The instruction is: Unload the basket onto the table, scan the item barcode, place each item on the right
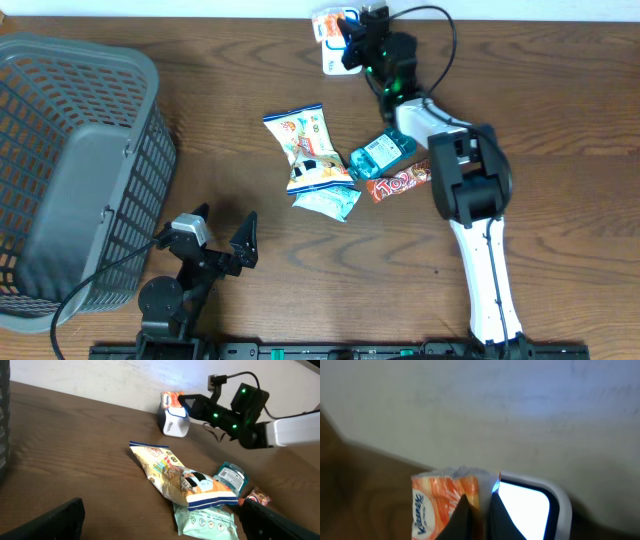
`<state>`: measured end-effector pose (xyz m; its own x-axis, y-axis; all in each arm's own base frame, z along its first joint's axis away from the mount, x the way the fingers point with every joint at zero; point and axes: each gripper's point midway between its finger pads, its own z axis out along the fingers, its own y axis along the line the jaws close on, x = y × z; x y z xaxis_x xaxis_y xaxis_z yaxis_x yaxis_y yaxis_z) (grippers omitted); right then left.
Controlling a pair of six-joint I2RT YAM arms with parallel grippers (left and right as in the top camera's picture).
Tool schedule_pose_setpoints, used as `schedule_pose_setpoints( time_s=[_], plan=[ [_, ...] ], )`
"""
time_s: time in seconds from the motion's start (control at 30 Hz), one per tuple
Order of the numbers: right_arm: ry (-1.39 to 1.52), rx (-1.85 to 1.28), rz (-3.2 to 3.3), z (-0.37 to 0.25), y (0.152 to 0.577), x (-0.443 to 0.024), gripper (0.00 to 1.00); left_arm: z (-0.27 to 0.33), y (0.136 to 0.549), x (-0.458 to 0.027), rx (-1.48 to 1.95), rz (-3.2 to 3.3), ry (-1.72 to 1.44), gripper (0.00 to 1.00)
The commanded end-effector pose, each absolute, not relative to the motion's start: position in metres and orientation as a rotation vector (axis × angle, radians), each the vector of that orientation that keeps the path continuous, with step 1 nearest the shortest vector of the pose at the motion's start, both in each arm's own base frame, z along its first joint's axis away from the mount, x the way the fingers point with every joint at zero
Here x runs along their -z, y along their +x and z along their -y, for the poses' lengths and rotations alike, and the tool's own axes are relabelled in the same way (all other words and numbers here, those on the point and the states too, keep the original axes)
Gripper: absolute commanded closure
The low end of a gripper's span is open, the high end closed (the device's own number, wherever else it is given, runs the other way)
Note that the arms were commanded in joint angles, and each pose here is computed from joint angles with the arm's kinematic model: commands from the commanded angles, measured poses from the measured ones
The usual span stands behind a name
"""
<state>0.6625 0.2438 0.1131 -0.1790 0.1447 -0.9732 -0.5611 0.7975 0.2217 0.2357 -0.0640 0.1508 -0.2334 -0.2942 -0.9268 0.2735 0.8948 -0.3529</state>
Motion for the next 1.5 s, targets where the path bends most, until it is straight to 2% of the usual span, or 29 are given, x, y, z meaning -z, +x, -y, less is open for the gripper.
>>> schedule_pose_setpoints(
  time_s=[0.0,0.13,0.23,0.37,0.53,0.73,0.83,0.93,1.0,1.03,1.07,1.1,1.2,1.33,1.43,1.47],
  plan=[
    [-0.482,-0.76,-1.592,-0.227,0.648,-0.194,0.99,0.066,0.235,-0.135,0.536,-1.765,-0.017,0.01],
    [-0.548,-0.652,-1.773,-0.184,0.632,-0.208,0.99,0.066,0.235,-0.135,0.536,-1.765,-0.017,0.01],
    [-0.481,-0.383,-1.972,-0.127,0.619,-0.213,0.99,0.066,0.235,-0.135,0.536,-1.765,-0.017,0.01],
    [-0.106,0.22,-2.23,-0.003,0.59,-0.212,0.99,0.066,0.235,-0.135,0.536,-1.765,-0.017,0.01],
    [0.425,1.017,-2.253,0.164,0.522,-0.199,0.99,0.066,0.235,-0.135,0.536,-1.765,-0.017,0.01],
    [0.671,1.249,-2.359,0.275,0.456,-0.134,0.99,0.066,0.235,-0.135,0.536,-1.765,-0.017,0.01],
    [0.807,1.314,-2.447,0.322,0.406,-0.097,0.99,0.066,0.235,-0.135,0.536,-1.765,-0.017,0.01],
    [0.962,1.339,-2.443,0.354,0.369,-0.087,0.98,0.066,0.235,-0.135,0.536,-1.765,-0.017,0.01],
    [1.071,1.332,-2.4,0.369,0.353,-0.088,0.87,0.066,0.235,-0.135,0.536,-1.765,-0.017,0.01],
    [1.11,1.323,-2.396,0.375,0.344,-0.088,0.6,0.066,0.235,-0.135,0.536,-1.765,-0.017,0.01],
    [1.121,1.291,-2.401,0.377,0.343,-0.087,0.23,0.066,0.235,-0.135,0.536,-1.765,-0.017,0.01],
    [1.12,1.268,-2.399,0.375,0.345,-0.091,0.01,0.066,0.235,-0.135,0.536,-1.765,-0.017,0.01],
    [1.15,1.222,-2.339,0.37,0.349,-0.11,0.01,0.066,0.235,-0.135,0.535,-1.764,-0.017,0.02],
    [1.182,1.071,-2.193,0.348,0.359,-0.171,0.01,0.066,0.235,-0.135,0.536,-1.765,-0.017,0.01],
    [1.157,0.874,-2.134,0.316,0.365,-0.218,0.01,0.066,0.235,-0.135,0.536,-1.765,-0.017,0.01],
    [1.13,0.712,-2.123,0.291,0.369,-0.239,0.01,0.066,0.235,-0.135,0.536,-1.765,-0.017,0.01]
  ],
)
